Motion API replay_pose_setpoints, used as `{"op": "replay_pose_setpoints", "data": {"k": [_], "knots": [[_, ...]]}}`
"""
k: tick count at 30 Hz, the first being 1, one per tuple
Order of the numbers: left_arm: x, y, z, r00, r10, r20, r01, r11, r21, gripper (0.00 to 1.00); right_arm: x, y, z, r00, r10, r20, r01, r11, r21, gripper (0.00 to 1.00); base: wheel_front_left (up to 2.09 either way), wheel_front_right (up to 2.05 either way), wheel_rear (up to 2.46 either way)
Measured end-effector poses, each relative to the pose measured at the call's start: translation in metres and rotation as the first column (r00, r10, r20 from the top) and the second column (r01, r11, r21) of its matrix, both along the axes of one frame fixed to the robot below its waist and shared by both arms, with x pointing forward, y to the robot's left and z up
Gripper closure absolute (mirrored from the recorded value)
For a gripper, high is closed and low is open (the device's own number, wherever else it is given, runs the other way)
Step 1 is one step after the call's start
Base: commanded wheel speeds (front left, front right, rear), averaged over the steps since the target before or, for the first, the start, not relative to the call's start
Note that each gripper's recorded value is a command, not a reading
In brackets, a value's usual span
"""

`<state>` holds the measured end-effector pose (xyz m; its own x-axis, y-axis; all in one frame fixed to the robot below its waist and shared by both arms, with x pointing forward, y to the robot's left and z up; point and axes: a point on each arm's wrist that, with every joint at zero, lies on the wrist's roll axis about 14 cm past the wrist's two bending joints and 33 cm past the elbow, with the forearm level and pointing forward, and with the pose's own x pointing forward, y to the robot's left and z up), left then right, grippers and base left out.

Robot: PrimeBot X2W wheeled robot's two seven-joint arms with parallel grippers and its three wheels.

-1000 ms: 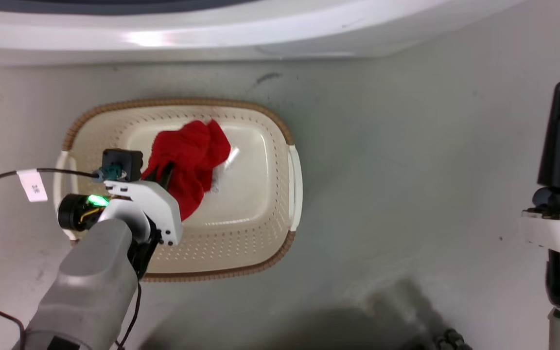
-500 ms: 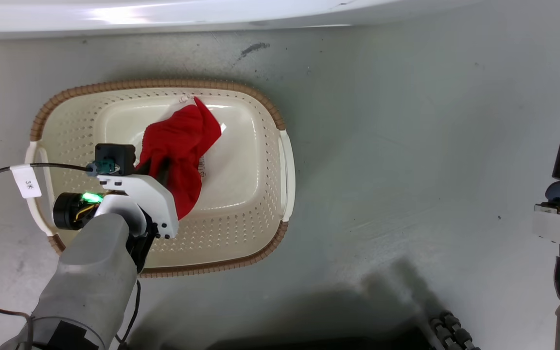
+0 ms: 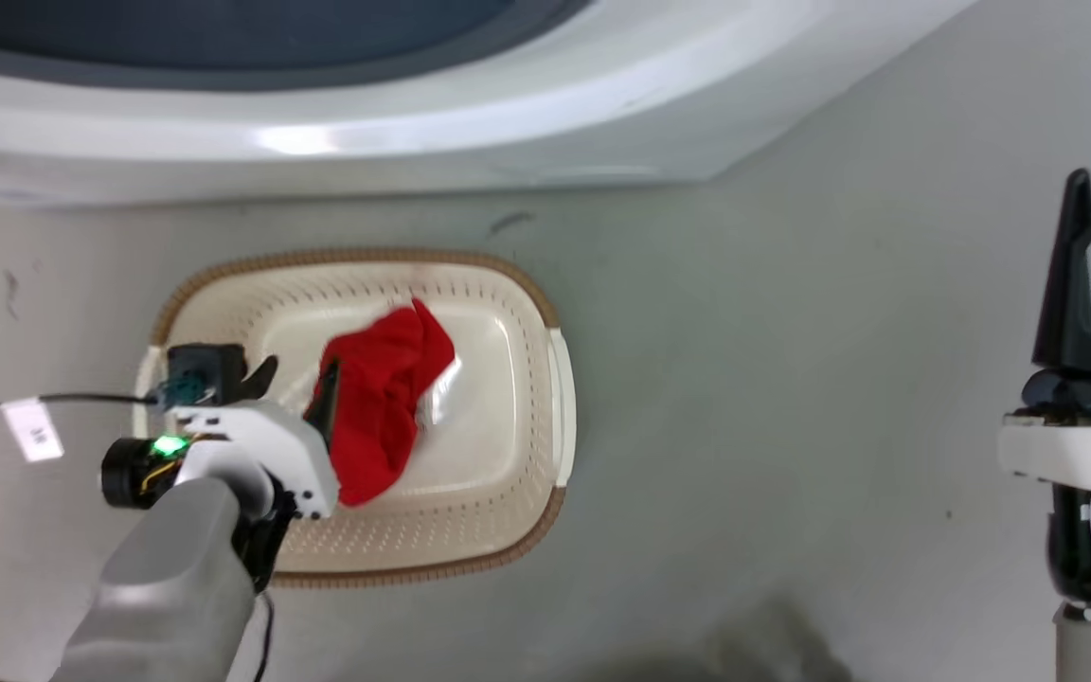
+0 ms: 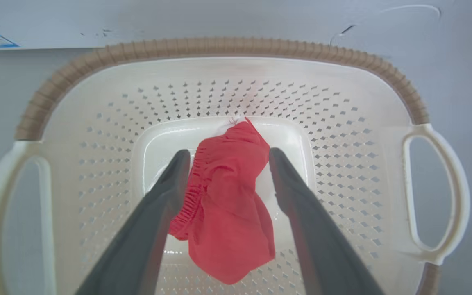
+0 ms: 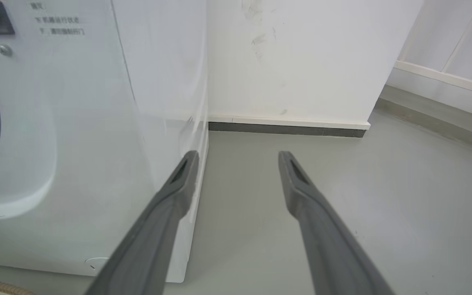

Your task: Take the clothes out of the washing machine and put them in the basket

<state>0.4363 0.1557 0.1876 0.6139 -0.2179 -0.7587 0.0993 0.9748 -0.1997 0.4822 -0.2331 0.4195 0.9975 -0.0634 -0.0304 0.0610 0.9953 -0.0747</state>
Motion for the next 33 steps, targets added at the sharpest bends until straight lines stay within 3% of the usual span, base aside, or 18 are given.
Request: {"op": "replay_pose_setpoints", "data": {"k": [10, 14, 25, 33], "knots": [[0.005, 0.004, 0.084, 0.971, -0.011, 0.239, 0.017, 1.000, -0.024, 0.00, -0.023, -0.001, 0.059, 0.994, -0.010, 0.112, 0.007, 1.000, 0.024, 0.00, 0.00, 0.00, 0.00], [0.007, -0.002, 0.127, 0.930, 0.010, 0.367, 0.010, 0.999, -0.051, 0.00, -0.036, -0.001, 0.078, 0.989, -0.012, 0.147, 0.007, 1.000, 0.028, 0.00, 0.00, 0.00, 0.00], [0.009, -0.004, 0.190, 0.834, 0.063, 0.548, -0.015, 0.996, -0.092, 0.00, -0.048, 0.003, 0.096, 0.982, -0.012, 0.187, -0.002, 0.997, 0.077, 0.00, 0.00, 0.00, 0.00], [0.035, -0.022, 0.215, 0.774, -0.024, 0.632, 0.087, 0.994, -0.070, 0.00, -0.060, -0.006, 0.096, 0.983, -0.039, 0.177, 0.024, 0.996, 0.087, 0.00, 0.00, 0.00, 0.00]]}}
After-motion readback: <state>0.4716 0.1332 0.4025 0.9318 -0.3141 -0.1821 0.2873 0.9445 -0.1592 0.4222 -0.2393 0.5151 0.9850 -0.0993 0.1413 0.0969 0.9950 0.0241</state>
